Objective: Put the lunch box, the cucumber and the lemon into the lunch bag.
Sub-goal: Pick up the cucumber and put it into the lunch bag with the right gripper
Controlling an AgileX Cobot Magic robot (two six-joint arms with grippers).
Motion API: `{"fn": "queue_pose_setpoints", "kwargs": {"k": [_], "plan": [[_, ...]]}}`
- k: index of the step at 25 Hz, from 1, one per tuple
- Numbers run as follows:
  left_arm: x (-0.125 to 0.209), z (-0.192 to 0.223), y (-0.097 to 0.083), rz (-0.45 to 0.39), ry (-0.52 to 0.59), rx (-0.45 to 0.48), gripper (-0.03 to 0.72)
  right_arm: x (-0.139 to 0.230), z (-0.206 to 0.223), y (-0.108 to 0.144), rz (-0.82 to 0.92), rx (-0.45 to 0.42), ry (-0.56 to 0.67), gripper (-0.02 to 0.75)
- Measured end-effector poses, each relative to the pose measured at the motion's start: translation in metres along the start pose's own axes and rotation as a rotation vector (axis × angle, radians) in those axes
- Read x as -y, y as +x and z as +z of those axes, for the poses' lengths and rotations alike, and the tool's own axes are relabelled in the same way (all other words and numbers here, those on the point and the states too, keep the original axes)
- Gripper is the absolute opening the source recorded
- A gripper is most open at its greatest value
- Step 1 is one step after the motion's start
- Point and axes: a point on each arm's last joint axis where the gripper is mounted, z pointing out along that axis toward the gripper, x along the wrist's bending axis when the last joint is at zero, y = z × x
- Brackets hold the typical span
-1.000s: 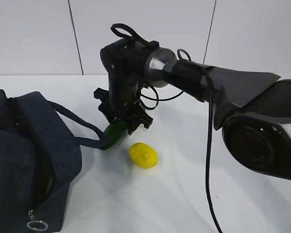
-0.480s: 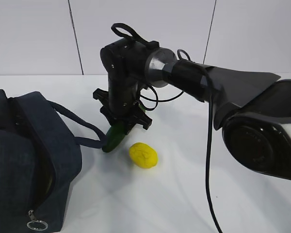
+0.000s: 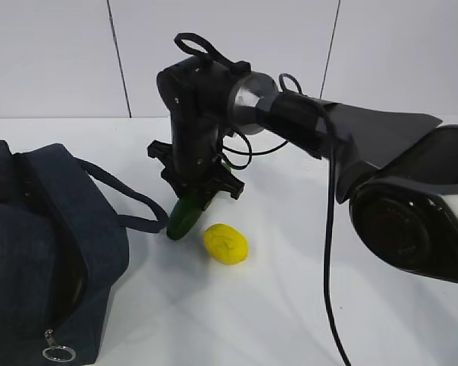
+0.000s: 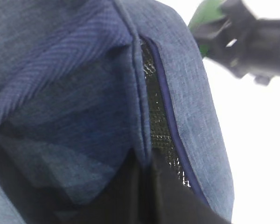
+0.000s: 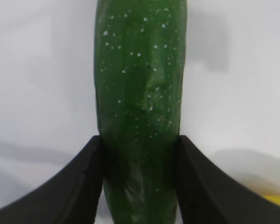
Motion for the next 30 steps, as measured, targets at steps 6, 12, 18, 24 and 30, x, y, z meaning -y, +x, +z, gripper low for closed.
{"fn": "queue_pose_setpoints", "kwargs": {"k": [6, 12, 18, 24, 30], "plan": [[0.0, 0.0, 0.0, -0.001, 0.0, 0.0, -0.006, -0.018, -0.037, 0.014, -0.236, -0.073, -0.141, 0.36], [0.0, 0.0, 0.0, -0.001, 0.0, 0.0, -0.006, -0.03, -0.071, 0.022, -0.553, -0.106, -0.273, 0.359], [0.0, 0.0, 0.0, 0.002, -0.002, 0.0, -0.006, -0.022, -0.085, 0.028, -0.782, -0.187, -0.231, 0.359], [0.0, 0.0, 0.0, 0.011, -0.002, 0.0, -0.006, -0.008, -0.107, 0.035, -1.021, -0.352, -0.168, 0.358], [0.0, 0.0, 0.0, 0.013, -0.003, 0.001, -0.006, -0.008, -0.156, 0.032, -1.038, -0.431, -0.227, 0.363]]}}
